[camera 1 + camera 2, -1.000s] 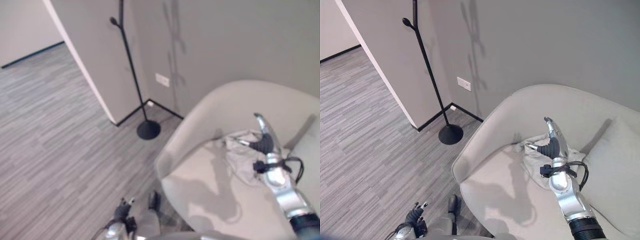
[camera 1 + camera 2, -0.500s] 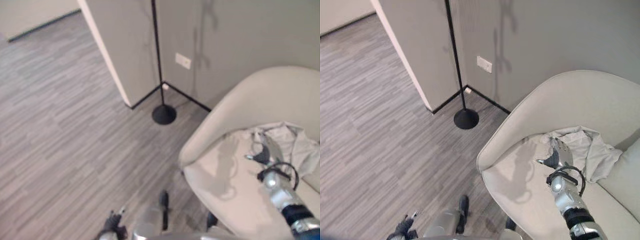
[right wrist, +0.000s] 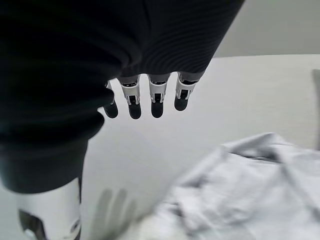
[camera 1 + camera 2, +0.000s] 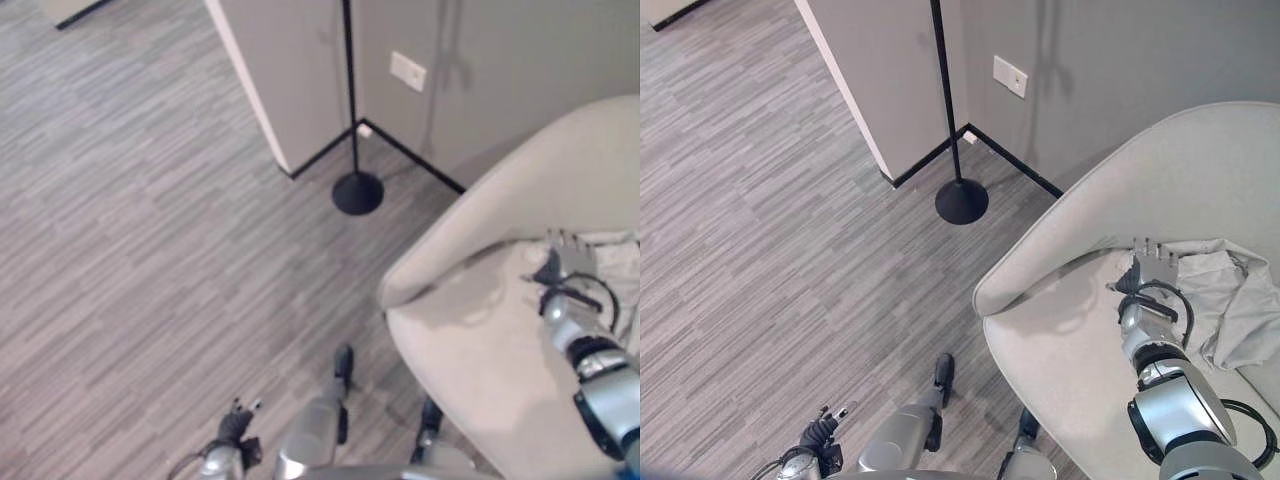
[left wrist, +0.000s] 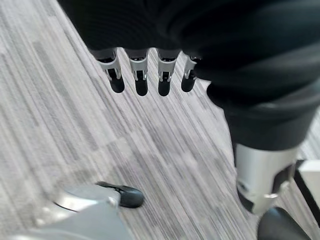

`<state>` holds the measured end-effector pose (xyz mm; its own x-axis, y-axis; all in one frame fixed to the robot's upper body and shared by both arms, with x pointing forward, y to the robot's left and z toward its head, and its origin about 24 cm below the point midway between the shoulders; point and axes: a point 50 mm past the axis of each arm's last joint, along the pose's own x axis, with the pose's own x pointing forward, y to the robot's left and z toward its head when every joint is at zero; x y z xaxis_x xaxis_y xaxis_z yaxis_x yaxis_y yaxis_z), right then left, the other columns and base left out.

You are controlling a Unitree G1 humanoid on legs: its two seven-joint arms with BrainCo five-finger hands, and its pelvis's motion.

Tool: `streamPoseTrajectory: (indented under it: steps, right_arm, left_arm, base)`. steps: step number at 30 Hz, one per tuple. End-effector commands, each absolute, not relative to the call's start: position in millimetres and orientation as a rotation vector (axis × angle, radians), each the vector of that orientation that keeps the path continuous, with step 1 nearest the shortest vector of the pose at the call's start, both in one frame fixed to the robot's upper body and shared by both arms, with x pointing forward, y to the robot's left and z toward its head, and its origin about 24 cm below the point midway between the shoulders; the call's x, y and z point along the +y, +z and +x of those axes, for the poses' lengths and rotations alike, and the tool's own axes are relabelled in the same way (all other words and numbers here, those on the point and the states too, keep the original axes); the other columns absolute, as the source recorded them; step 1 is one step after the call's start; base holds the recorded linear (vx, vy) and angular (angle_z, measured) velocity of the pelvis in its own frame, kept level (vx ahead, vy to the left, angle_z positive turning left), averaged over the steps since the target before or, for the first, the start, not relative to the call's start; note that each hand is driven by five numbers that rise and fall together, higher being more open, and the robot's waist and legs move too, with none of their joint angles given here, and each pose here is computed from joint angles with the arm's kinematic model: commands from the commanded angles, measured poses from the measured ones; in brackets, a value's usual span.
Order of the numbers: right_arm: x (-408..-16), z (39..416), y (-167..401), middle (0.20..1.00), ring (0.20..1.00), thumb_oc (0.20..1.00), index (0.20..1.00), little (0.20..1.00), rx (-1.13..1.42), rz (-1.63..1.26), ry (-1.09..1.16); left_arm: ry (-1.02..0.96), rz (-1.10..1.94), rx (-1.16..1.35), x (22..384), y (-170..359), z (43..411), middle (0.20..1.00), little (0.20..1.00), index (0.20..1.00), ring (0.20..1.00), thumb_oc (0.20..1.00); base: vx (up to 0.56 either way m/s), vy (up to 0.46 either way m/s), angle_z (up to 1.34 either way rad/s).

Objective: Hang the clothes on the sofa on the clothes rack.

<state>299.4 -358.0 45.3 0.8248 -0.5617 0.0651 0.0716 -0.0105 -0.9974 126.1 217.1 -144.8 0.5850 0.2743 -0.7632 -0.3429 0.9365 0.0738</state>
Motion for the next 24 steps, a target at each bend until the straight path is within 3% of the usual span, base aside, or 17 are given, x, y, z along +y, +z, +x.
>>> streamPoseTrajectory:
  steps: [1,16,24]
  right_arm:
    - [-384.6,305.4,95.2,1.0,1.0,1.0,1.0,1.0,0.323,-1.563,-0.683]
    - [-415.3,298.4,151.0,1.0,1.0,1.0,1.0,1.0,0.25,-1.567,-0.895]
    - [-420.2,301.4,179.5,1.0,1.0,1.0,1.0,1.0,0.189,-1.511,-0.999]
  left_arm:
    - [0.309,-0.036,0.752,215.8,-128.9,165.1,1.0,1.0,1.0,1.0,1.0]
    - [0.229,0.031,0.578,211.4,-101.9,203.5,1.0,1.0,1.0,1.0,1.0]
    - [0.333,-0.021,0.536,225.0,-94.8,209.6,1.0,1.0,1.0,1.0,1.0]
  base:
    - [0.0,0.0,0.0]
    - [0.01,0.053,-0.11]
    - [0.01,0.029,-0.19]
